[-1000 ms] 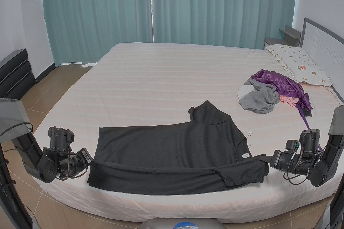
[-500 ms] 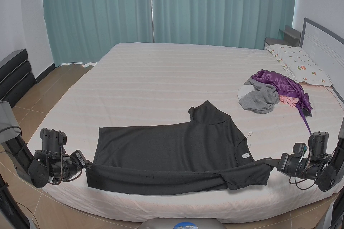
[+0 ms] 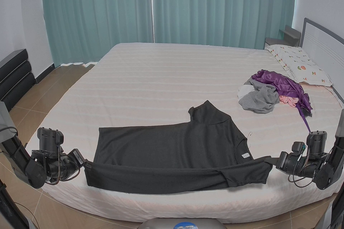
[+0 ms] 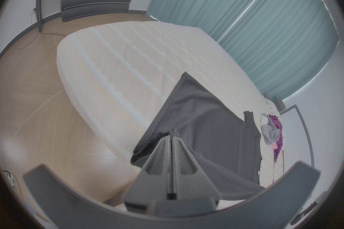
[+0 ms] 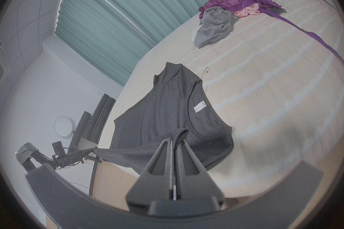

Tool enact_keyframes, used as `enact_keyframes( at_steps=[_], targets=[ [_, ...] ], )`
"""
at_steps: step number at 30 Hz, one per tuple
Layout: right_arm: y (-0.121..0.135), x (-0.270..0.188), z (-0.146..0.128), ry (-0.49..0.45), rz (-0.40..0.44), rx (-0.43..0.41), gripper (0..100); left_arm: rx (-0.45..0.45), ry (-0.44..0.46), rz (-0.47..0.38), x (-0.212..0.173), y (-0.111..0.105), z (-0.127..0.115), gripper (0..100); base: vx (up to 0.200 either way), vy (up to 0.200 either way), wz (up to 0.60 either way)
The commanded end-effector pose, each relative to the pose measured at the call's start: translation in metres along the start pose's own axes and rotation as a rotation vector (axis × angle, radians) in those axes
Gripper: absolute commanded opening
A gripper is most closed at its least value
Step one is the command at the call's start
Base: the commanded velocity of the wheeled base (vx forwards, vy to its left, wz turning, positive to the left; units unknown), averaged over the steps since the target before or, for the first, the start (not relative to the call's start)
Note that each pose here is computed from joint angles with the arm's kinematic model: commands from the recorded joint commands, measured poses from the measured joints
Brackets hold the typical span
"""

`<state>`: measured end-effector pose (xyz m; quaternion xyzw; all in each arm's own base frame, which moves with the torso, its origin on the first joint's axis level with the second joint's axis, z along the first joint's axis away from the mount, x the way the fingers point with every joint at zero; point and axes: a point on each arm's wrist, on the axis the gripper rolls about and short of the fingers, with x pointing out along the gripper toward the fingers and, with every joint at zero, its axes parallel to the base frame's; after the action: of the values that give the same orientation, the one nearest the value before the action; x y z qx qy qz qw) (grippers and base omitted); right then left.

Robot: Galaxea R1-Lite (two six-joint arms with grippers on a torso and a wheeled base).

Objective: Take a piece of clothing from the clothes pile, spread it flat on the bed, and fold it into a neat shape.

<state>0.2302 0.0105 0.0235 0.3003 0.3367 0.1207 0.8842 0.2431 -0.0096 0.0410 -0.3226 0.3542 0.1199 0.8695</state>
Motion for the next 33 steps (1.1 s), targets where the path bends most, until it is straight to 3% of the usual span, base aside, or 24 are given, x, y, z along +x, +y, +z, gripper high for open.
enact_keyframes(
  at_steps=[1, 22, 33],
  targets=[
    [-0.007, 0.019, 0.003, 0.006, -0.004, 0.003, 0, -0.007, 0.001, 0.000, 0.014, -0.004, 0.005, 0, 0.000, 0.000, 0.00],
    [-0.030, 0.084, 0.016, -0.012, -0.039, -0.006, 0, -0.009, 0.036, 0.039, 0.085, -0.008, 0.010, 0, 0.000, 0.000, 0.00],
    [-0.016, 0.056, 0.016, -0.037, -0.010, -0.011, 0, -0.009, -0.057, -0.017, 0.050, -0.016, 0.027, 0, 0.000, 0.000, 0.00]
  ],
)
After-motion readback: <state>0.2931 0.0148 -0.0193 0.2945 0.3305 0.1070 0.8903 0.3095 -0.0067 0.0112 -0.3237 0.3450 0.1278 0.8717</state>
